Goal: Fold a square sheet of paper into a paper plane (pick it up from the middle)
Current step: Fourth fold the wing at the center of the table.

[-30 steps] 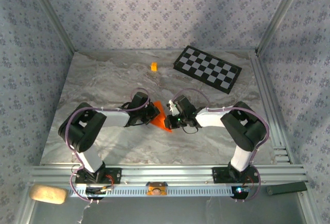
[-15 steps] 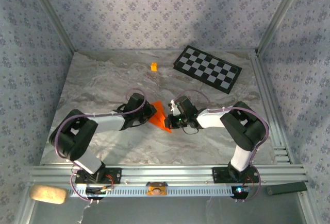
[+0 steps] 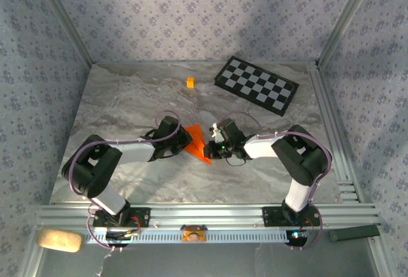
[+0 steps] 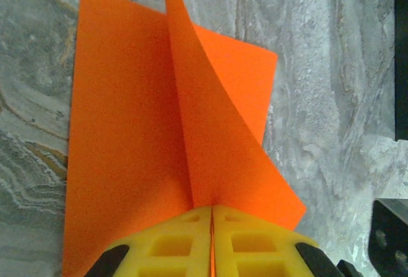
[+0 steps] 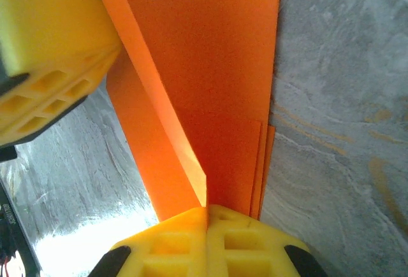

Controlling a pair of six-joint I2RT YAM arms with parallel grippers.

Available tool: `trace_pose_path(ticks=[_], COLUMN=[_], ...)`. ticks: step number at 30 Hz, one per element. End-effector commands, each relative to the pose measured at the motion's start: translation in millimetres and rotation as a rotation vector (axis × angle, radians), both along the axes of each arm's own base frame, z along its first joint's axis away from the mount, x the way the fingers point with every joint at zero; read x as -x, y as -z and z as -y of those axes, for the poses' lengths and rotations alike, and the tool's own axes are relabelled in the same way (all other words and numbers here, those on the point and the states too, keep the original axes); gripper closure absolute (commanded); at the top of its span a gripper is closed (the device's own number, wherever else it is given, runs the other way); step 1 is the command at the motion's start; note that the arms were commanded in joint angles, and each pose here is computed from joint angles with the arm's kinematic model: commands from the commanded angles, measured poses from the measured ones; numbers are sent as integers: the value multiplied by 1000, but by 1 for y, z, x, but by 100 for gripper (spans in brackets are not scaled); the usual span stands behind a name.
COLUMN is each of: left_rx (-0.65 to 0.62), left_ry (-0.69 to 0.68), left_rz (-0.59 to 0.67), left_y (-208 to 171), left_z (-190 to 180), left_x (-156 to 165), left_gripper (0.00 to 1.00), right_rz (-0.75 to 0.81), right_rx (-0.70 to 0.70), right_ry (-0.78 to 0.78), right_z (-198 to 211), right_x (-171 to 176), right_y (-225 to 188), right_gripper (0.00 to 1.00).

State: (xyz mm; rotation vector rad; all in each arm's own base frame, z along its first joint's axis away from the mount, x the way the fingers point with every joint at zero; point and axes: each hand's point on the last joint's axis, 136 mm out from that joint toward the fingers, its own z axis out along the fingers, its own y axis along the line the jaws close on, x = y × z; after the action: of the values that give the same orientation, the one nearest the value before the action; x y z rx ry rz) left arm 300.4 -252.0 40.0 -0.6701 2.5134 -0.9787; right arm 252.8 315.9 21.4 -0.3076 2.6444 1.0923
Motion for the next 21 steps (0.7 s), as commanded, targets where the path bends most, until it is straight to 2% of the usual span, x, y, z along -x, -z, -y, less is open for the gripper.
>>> trace_pose_path(ticks=[1,11,21], left_rx=[35,56,67], left_ry=[39,64,78], left_rz=[21,31,46], left_y=[-9,-13,-18], left_z=[16,24,30], left_x=[-9,-11,-8], left_gripper=[92,91,91], right_rz=[-131,-142,-160], right_rx=[130,126,110], right_ry=[35,55,83], right_z=[27,29,32], right_x=[23,22,20], right_y=[43,44,46], right_gripper=[100,96,98])
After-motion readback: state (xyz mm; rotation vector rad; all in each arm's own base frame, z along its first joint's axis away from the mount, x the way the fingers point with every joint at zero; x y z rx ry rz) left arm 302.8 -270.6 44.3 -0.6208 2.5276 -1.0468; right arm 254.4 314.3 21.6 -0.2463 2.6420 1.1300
